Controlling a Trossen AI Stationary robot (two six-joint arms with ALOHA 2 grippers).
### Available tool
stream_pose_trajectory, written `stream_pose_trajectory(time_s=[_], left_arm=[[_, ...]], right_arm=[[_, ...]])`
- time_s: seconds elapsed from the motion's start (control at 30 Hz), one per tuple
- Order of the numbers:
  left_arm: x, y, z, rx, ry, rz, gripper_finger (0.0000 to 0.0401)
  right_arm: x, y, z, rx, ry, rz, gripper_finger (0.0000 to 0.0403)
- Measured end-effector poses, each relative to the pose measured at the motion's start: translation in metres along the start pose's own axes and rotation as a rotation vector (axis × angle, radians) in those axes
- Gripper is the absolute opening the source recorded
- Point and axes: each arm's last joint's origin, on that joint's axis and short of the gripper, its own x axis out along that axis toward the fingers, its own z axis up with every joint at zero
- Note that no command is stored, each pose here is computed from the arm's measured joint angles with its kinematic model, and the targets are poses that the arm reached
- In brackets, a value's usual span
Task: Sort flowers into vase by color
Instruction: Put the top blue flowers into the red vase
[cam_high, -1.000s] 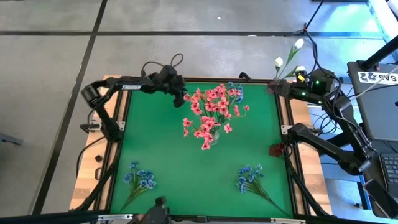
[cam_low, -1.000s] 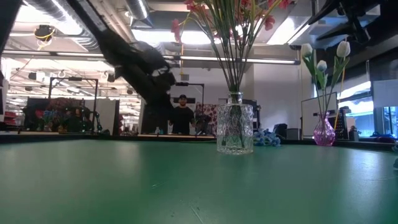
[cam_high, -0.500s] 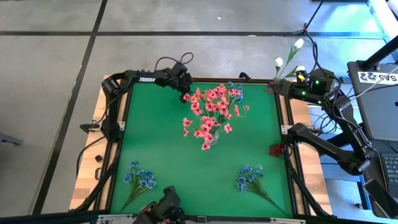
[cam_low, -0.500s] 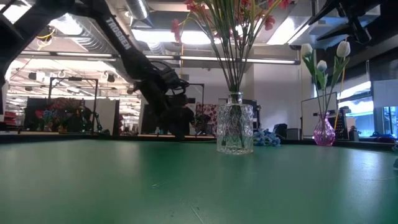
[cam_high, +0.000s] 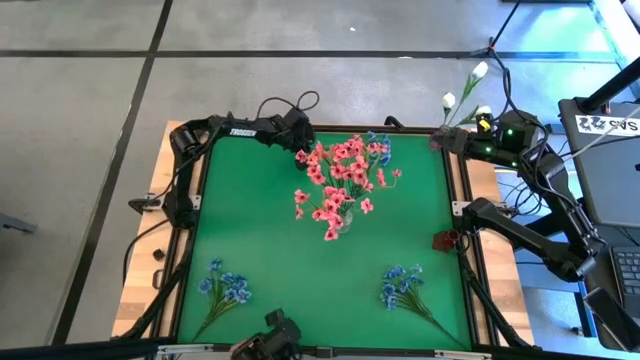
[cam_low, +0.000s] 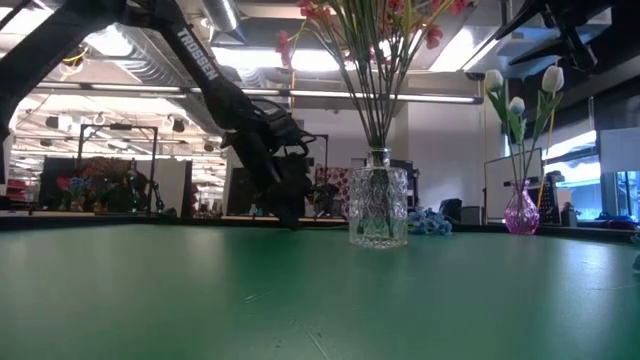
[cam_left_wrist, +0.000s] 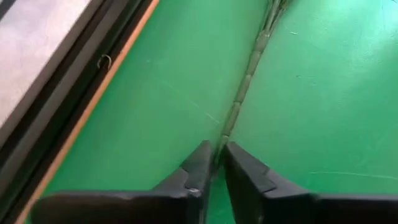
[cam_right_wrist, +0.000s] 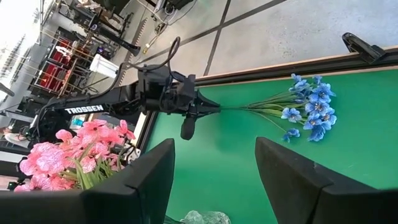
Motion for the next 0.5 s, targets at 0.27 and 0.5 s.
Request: stream_pose_trajectory(time_s=[0.27, 0.5], left_arm=[[0.001, -0.032, -0.005, -0.126, 0.123, 0.004, 0.0003], [-0.015, -0.055, -0.015, -0.151, 0.281, -0.021, 0.0001]], right_arm=[[0.0, 0.0, 0.0, -0.003, -0.008, -0.006, 0.0223], [0.0, 0.002, 0.002, -0.013, -0.028, 0.012, 0.0223]])
